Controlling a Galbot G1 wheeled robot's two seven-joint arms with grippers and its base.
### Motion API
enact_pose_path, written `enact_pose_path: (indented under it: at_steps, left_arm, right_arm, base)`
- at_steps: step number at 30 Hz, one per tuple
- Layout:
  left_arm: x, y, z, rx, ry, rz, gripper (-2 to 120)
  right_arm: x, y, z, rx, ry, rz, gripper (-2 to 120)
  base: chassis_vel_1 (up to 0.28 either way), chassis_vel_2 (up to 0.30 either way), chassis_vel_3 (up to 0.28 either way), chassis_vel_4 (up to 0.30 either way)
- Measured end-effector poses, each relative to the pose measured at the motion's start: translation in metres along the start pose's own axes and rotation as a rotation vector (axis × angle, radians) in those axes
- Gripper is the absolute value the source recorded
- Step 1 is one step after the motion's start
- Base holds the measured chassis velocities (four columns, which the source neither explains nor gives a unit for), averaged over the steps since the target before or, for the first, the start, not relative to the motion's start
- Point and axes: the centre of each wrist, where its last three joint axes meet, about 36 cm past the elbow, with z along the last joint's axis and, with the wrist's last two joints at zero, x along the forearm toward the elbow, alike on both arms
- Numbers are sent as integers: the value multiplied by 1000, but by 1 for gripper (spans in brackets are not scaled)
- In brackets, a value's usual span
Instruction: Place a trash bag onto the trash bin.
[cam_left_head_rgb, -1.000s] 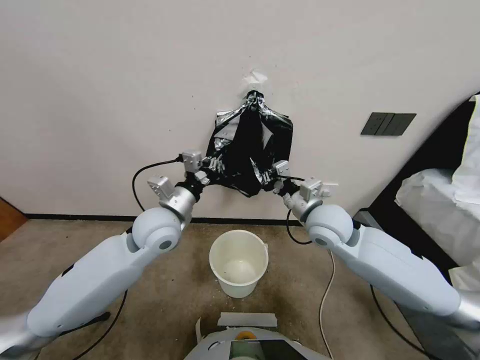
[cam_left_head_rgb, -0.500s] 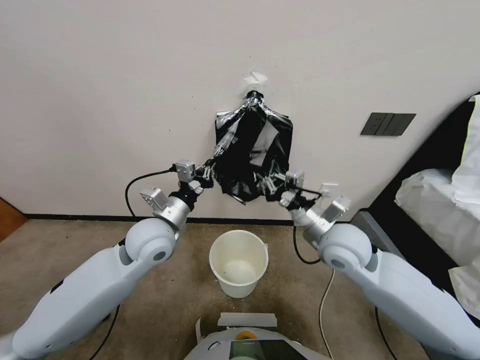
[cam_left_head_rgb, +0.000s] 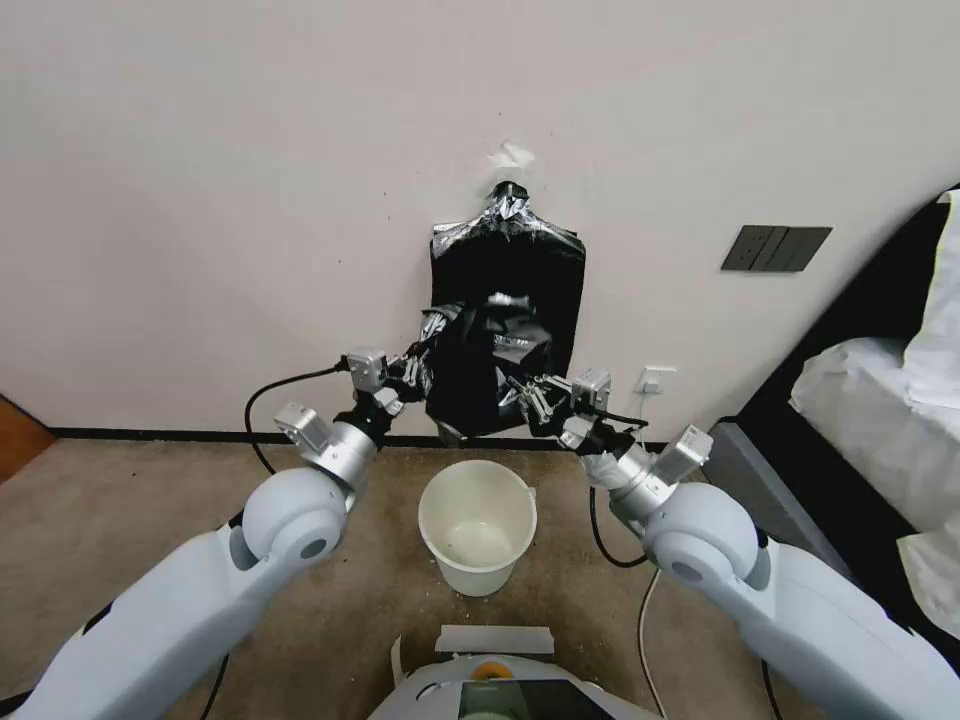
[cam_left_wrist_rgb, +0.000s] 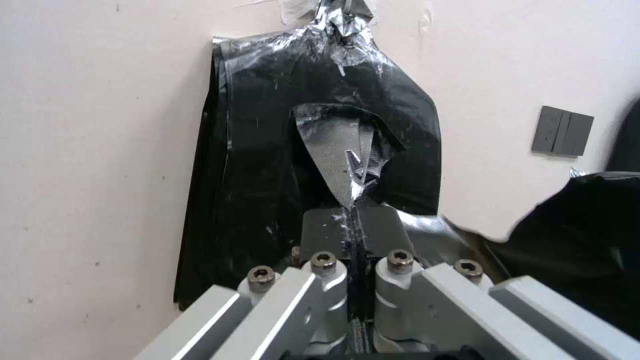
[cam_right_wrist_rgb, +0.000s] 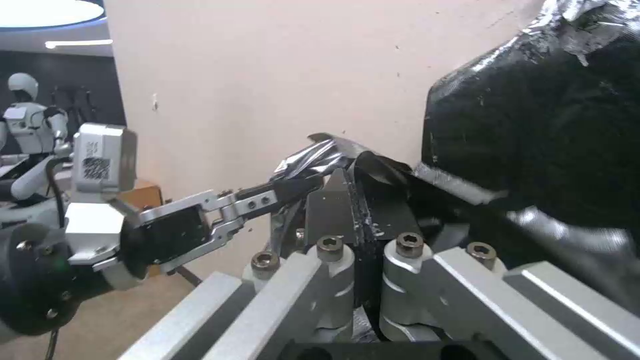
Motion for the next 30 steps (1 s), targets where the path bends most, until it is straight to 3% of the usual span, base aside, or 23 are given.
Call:
enact_pose_path:
  at_steps: [11, 30]
  left_arm:
    - [5, -3, 9, 16, 7, -14, 0]
    - [1, 10, 69, 22, 59, -112, 0]
  right_arm:
    - [3, 8, 6, -53, -5, 20, 0]
    - [-6, 0, 74, -166, 57, 137, 0]
  base:
    - [0, 0, 0, 0]
    - [0, 0, 0, 0]
